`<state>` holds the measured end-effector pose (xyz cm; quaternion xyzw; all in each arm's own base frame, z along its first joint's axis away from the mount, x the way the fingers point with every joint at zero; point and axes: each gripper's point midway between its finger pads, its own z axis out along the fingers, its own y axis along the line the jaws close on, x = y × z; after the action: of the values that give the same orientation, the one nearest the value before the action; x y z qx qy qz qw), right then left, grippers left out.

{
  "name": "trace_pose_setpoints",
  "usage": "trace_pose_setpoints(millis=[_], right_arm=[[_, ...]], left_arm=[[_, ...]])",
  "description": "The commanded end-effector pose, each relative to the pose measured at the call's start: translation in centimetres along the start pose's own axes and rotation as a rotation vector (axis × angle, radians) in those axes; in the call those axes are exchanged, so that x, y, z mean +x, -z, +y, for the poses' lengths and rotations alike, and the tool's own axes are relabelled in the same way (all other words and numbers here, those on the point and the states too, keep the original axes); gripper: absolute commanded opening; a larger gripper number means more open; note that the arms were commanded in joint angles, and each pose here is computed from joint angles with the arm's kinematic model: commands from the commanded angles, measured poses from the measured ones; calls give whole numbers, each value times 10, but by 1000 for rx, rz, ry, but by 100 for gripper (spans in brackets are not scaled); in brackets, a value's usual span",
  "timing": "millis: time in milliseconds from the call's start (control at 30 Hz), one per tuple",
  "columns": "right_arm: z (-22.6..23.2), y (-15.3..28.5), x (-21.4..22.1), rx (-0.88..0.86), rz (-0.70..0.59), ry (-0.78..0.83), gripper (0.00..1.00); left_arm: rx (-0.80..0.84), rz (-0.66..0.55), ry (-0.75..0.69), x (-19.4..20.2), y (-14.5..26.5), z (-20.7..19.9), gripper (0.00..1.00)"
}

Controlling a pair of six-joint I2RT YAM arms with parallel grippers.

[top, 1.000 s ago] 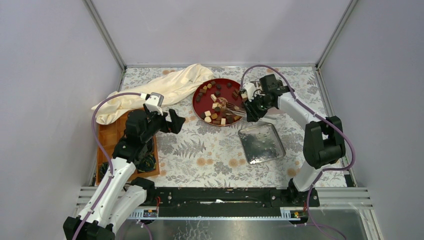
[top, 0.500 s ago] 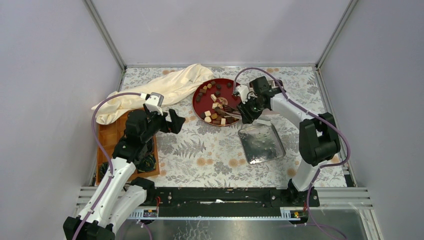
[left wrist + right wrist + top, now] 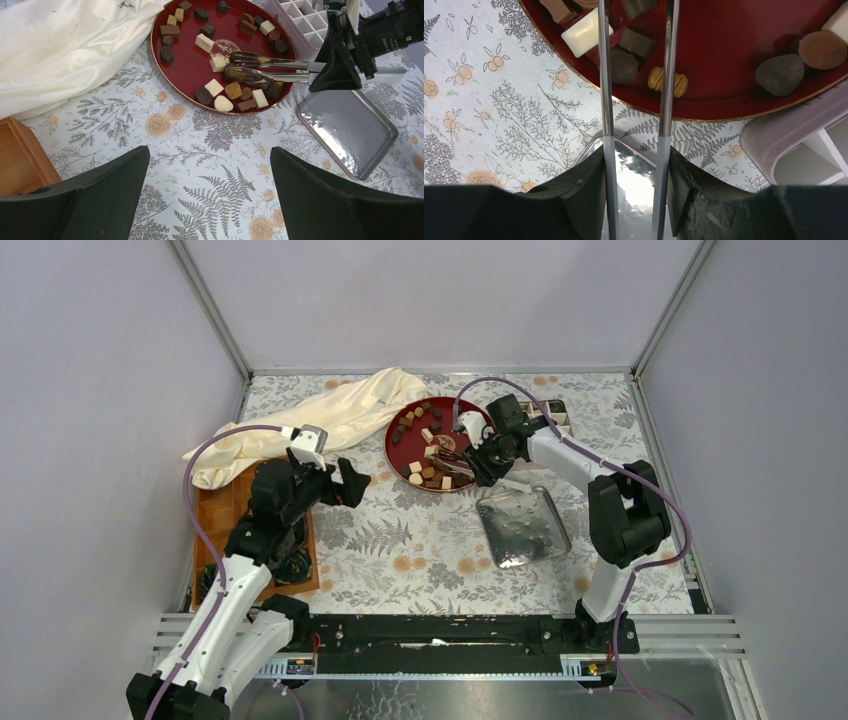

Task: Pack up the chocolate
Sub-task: Pick up the fake chocolate from the plate.

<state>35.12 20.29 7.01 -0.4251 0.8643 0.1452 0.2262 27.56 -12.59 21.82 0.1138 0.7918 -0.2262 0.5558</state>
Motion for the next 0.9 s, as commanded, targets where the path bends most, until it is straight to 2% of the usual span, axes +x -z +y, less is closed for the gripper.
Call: trace_pose_setpoints(millis=[0,367,633,867], right_arm=[[-5,4,-28,41,-59,28,48],[-3,10,-32,44,-77,32,37],[-3,19,-37,57,-102,39,20],[-5,29,-42,85,-132,48,12]], left_arm=[[1,-25,-13,-5,-1,0,99],[1,-27,-13,-6,-1,0,99],[-3,-28,-13,-6,-1,1,99],[-2,-27,-13,-6,-1,0,99]])
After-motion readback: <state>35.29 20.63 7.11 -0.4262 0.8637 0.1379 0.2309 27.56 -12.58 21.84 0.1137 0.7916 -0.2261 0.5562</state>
